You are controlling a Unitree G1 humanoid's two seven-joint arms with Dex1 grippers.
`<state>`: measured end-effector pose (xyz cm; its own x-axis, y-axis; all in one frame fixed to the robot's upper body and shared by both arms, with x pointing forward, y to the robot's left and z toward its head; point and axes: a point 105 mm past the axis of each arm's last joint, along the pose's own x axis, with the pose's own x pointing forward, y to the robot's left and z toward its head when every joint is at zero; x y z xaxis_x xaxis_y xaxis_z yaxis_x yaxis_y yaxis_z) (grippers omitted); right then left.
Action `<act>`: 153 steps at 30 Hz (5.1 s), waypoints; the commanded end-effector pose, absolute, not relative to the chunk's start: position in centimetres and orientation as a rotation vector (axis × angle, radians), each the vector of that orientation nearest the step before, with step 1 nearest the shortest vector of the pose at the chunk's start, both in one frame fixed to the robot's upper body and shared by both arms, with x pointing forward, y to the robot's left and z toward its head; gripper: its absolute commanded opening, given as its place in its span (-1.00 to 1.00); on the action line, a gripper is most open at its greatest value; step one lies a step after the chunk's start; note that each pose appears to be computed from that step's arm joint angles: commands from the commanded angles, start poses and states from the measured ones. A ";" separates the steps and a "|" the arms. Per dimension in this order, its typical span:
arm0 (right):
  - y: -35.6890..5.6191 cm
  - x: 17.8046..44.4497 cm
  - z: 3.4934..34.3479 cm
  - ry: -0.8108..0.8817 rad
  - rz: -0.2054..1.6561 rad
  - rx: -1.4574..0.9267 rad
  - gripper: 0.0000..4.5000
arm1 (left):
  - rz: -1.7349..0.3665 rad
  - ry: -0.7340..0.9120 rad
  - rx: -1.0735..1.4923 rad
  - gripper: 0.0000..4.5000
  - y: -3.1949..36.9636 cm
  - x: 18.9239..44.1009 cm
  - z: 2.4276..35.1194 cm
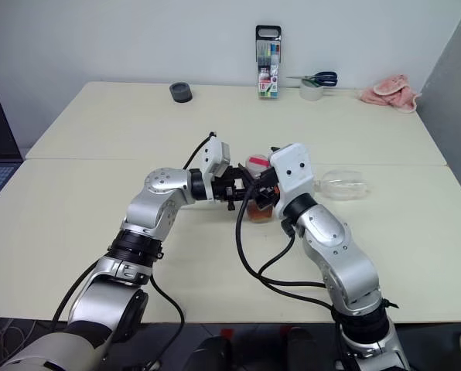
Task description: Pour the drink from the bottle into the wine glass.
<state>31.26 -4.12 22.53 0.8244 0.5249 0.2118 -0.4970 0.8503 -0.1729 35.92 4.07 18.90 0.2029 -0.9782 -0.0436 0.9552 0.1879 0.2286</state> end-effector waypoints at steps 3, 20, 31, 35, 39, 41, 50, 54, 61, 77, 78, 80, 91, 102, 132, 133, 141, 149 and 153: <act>-4.0 31.0 24.0 -0.335 0.531 -0.107 0.53 | -1.372 -0.188 0.245 -0.20 3.8 35.6 20.3; -3.8 30.9 23.5 -0.316 0.701 -0.129 -0.14 | -1.364 -0.175 0.243 -0.21 4.2 35.4 19.9; -4.0 31.3 24.3 -0.330 1.033 -0.257 -0.14 | -1.377 -0.171 0.257 -0.21 4.7 34.7 19.8; -4.6 30.2 24.0 -0.260 1.291 -0.322 -0.14 | -1.436 -0.165 0.268 -0.21 4.8 33.8 19.7; -5.5 30.2 23.8 -0.173 1.367 -0.335 -0.14 | -1.458 -0.159 0.265 -0.21 5.0 33.6 19.8; -5.8 30.2 23.6 -0.161 1.357 -0.332 -0.14 | -1.446 -0.163 0.256 -0.21 5.0 33.8 20.0; -7.3 28.6 23.8 -0.274 0.918 -0.272 0.74 | -1.337 -0.162 0.229 -0.21 4.8 35.5 20.3; -6.7 28.1 23.0 -0.277 0.744 -0.208 0.74 | -1.314 -0.166 0.243 -0.21 4.5 36.0 20.1; -5.0 29.8 22.6 -0.293 0.549 -0.155 0.74 | -1.306 -0.174 0.258 -0.21 4.1 36.3 19.8; -3.7 31.4 23.0 -0.302 0.499 -0.073 -0.13 | -1.315 -0.178 0.271 -0.21 3.9 36.3 19.7; -3.7 31.4 23.0 -0.301 0.500 -0.072 -0.18 | -1.314 -0.178 0.272 -0.21 3.9 36.3 19.7; -3.7 31.4 23.0 -0.300 0.501 -0.070 -0.18 | -1.314 -0.178 0.273 -0.21 4.0 36.3 19.7; -6.2 31.4 23.1 -0.241 1.036 -0.296 -0.18 | -1.446 -0.143 0.339 -0.21 5.3 35.1 19.3; -7.1 31.2 24.8 -0.218 1.113 -0.226 0.27 | -1.468 -0.157 0.290 -0.22 5.6 34.9 20.3; -6.5 30.8 24.5 -0.293 0.847 -0.270 0.76 | -1.522 -0.133 0.282 -0.23 5.6 34.7 20.3; -6.6 30.7 24.5 -0.290 0.850 -0.263 0.76 | -1.523 -0.132 0.285 -0.23 5.6 34.7 20.2; -6.7 30.1 24.3 -0.265 0.872 -0.242 0.76 | -1.525 -0.125 0.299 -0.23 5.9 34.6 19.8; -6.4 29.3 24.2 -0.250 0.920 -0.230 0.76 | -1.519 -0.123 0.308 -0.23 6.0 34.7 19.6; -6.4 29.0 24.2 -0.242 0.936 -0.228 0.76 | -1.517 -0.123 0.308 -0.23 6.0 34.7 19.6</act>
